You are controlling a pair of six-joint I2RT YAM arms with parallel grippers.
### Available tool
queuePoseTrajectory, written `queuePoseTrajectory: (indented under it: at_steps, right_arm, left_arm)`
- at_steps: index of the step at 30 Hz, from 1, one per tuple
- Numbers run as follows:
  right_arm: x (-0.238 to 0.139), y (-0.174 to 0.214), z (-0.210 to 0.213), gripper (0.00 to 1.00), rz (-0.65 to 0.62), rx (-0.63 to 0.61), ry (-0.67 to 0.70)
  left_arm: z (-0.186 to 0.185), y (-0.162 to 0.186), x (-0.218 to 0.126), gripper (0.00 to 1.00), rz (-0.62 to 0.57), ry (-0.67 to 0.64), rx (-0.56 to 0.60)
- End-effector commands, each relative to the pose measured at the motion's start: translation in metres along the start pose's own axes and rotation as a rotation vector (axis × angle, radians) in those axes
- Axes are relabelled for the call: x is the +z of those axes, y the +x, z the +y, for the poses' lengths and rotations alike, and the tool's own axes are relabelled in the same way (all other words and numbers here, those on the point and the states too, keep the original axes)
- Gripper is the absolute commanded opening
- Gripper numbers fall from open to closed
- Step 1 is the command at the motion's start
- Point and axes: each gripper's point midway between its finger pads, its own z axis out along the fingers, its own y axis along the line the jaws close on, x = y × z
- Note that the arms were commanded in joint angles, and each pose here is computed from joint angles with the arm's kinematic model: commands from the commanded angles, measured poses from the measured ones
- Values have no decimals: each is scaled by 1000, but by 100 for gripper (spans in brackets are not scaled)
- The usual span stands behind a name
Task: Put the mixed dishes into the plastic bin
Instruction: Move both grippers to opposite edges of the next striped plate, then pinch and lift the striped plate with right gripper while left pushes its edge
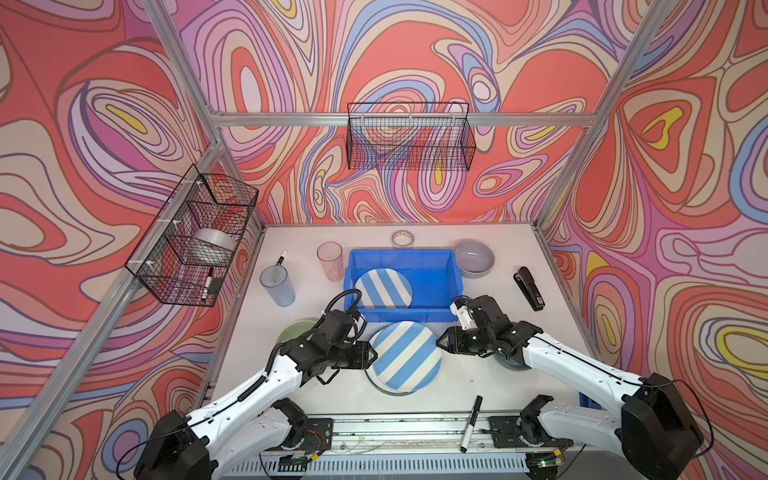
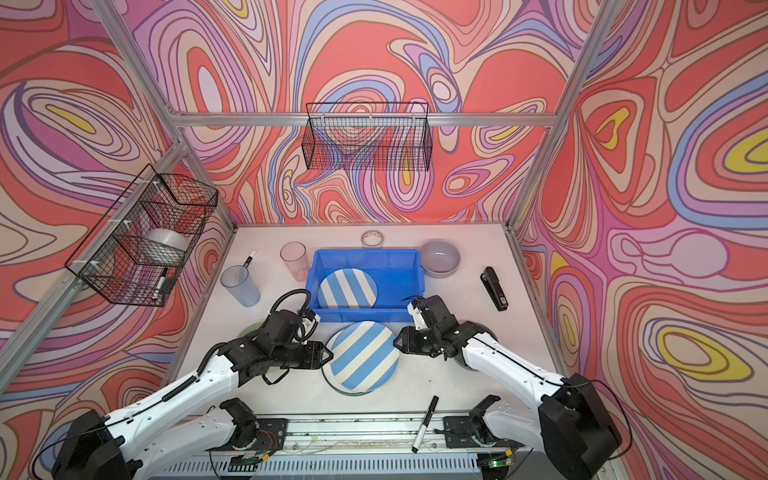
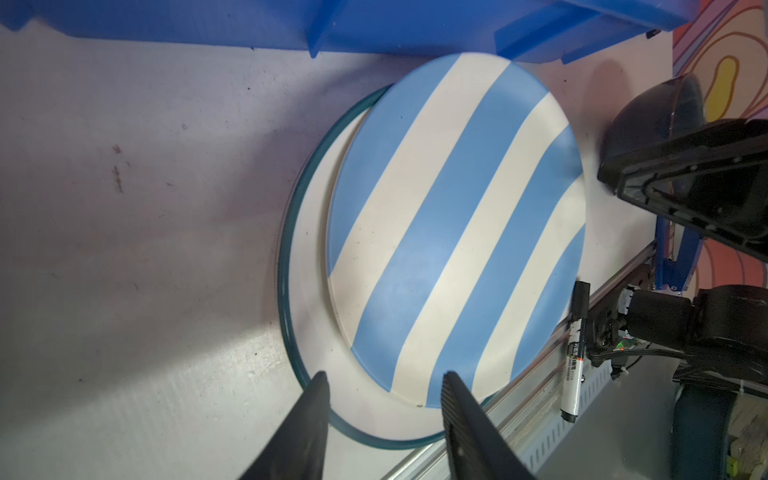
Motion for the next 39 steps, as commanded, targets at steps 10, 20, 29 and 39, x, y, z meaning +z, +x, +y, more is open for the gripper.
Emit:
queuePoseTrajectory:
  at_steps: [10,20,29,39]
  right_arm:
    - [15,4,-4,36,13,2,-21]
    - [20,7,-6,34,23,4,-30]
    - [22,11,-2,30,32,9,-67]
    - [7,10,6,12,22,6,-75]
  left_arm:
    - [5,1,23,46,34,-15,-29]
    - [19,12,44,45,94,-94,-43]
    - [15,16,55,44,125,-100,-28]
    - [-4,13,68,43,137,-83,12]
